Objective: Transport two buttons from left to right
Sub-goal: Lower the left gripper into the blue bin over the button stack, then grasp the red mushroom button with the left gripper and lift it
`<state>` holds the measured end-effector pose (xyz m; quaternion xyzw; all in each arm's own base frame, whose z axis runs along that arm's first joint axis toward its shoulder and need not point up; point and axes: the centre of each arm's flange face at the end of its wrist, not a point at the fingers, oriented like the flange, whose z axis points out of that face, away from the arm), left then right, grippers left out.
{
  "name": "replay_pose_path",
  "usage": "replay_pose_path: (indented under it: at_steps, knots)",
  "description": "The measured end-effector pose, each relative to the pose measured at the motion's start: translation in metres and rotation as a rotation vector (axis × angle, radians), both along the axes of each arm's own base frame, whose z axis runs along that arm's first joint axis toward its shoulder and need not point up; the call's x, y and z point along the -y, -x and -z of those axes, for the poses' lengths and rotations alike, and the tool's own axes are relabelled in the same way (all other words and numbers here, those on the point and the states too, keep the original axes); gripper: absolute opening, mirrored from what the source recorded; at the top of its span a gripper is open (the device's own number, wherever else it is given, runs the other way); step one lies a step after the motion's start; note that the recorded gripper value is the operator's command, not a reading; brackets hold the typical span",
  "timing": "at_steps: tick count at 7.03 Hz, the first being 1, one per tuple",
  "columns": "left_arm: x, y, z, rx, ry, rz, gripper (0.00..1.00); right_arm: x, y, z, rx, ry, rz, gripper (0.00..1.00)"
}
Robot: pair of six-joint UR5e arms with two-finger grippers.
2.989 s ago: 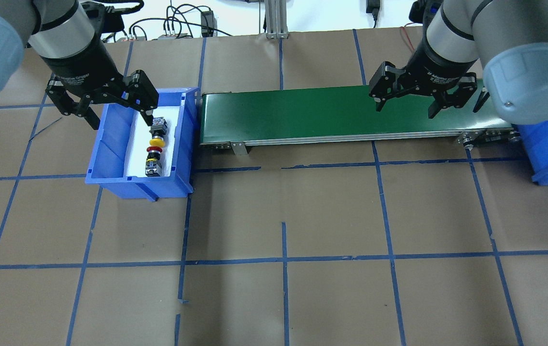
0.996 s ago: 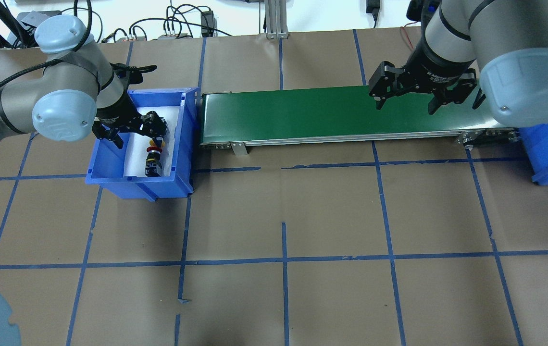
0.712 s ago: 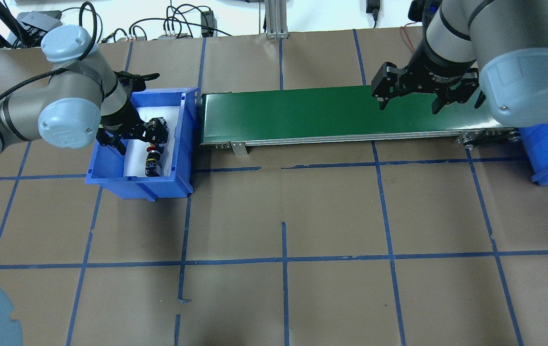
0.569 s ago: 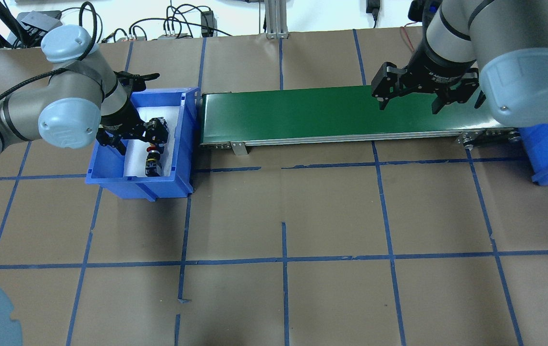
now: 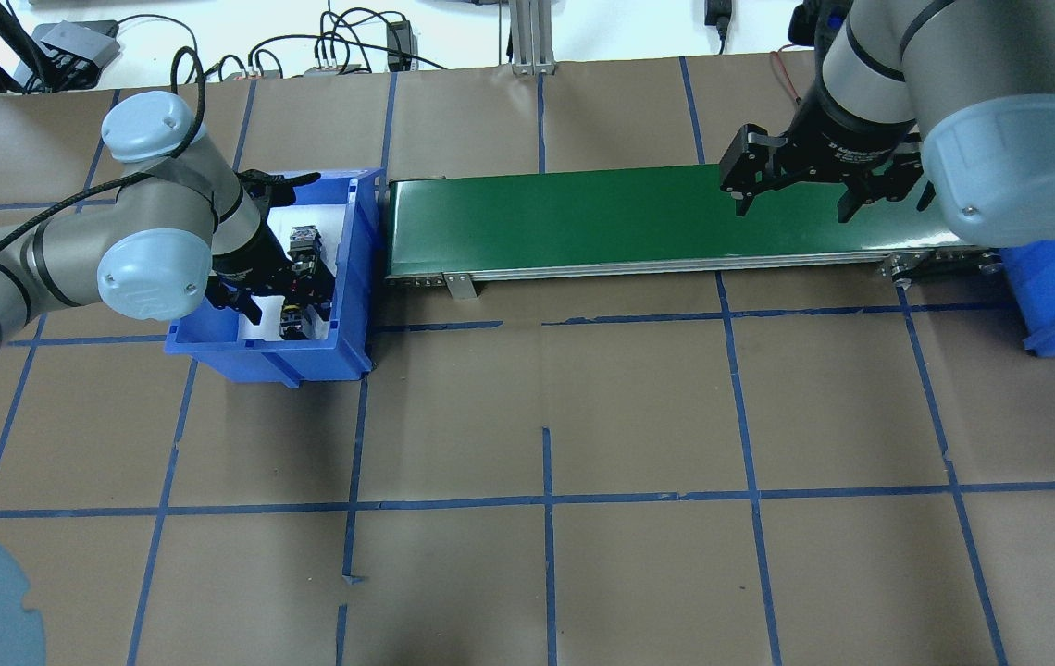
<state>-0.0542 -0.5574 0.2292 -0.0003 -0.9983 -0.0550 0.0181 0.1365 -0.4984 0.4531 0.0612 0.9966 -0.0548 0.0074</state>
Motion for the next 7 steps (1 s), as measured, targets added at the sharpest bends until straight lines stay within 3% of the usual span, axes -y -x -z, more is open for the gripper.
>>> replay_pose_path:
  at_steps: [7]
  knots:
    - [0.0080, -0.0052, 0.0029, 0.001, 0.016, -0.011, 0.89, 0.0007, -0.0012, 0.0016, 0.011, 0.000, -0.001, 1.00]
